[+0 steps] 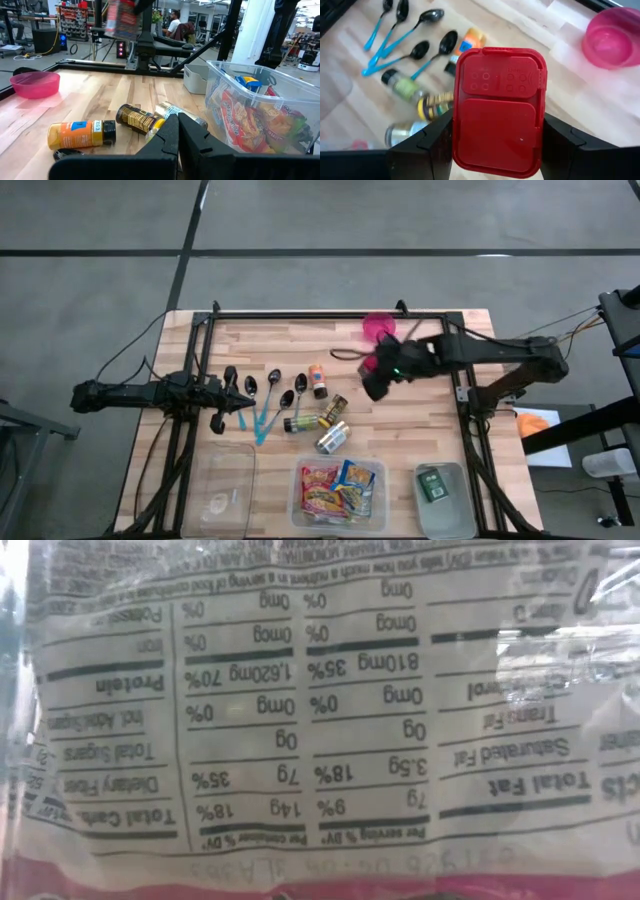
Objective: Pick & Place Food Item
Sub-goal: Put the red seasoning can into the gray bin
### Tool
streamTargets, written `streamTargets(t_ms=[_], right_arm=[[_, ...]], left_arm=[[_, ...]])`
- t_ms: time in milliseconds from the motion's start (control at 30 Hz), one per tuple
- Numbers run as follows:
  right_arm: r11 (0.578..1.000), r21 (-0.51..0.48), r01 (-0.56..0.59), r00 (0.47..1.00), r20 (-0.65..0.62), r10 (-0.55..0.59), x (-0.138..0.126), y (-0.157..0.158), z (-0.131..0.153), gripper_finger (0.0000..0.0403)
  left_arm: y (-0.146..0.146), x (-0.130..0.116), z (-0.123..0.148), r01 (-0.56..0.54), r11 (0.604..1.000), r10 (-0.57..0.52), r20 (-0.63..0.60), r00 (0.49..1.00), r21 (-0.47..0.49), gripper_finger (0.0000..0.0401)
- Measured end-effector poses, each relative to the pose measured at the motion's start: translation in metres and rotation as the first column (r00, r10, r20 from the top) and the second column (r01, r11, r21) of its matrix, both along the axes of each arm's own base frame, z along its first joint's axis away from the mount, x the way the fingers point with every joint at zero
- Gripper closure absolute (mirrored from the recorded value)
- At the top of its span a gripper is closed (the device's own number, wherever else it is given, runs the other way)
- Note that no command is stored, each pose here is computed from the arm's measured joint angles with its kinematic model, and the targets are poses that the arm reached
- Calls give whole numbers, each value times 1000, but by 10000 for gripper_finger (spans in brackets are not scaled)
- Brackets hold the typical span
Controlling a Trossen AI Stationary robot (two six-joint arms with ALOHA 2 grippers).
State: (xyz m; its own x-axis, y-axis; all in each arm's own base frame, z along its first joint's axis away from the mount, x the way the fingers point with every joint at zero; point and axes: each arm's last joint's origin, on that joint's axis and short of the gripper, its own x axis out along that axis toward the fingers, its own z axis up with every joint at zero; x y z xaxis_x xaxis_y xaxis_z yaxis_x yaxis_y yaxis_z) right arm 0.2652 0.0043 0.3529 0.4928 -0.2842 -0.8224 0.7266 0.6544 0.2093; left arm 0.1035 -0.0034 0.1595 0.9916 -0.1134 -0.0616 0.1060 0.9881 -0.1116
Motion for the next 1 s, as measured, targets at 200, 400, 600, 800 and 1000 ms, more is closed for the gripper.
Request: streamTargets(t_ms=[200, 400, 600, 800, 1000], right_arm=[[997, 21, -69, 997, -45, 70, -31, 33, 8, 194], [992, 56, -117, 990, -74, 121, -55, 69, 10, 194], [985, 91, -148, 983, -95, 156, -80, 106, 8, 194], [983, 145, -110, 984, -123, 128, -109, 136, 2, 195], [974, 215, -68, 989, -117, 95, -136, 163, -11, 195]], left_arm=[[0, 0, 0, 0, 1000, 0, -1, 1000, 0, 401], [0, 0, 0, 0, 1000, 0, -1, 1000, 0, 401], [0, 0, 0, 0, 1000, 0, -1, 1000, 0, 401], [0, 0, 0, 0, 1000, 0, -1, 1000, 0, 401], [0, 0, 0, 0, 1000, 0, 0, 1000, 0, 401]])
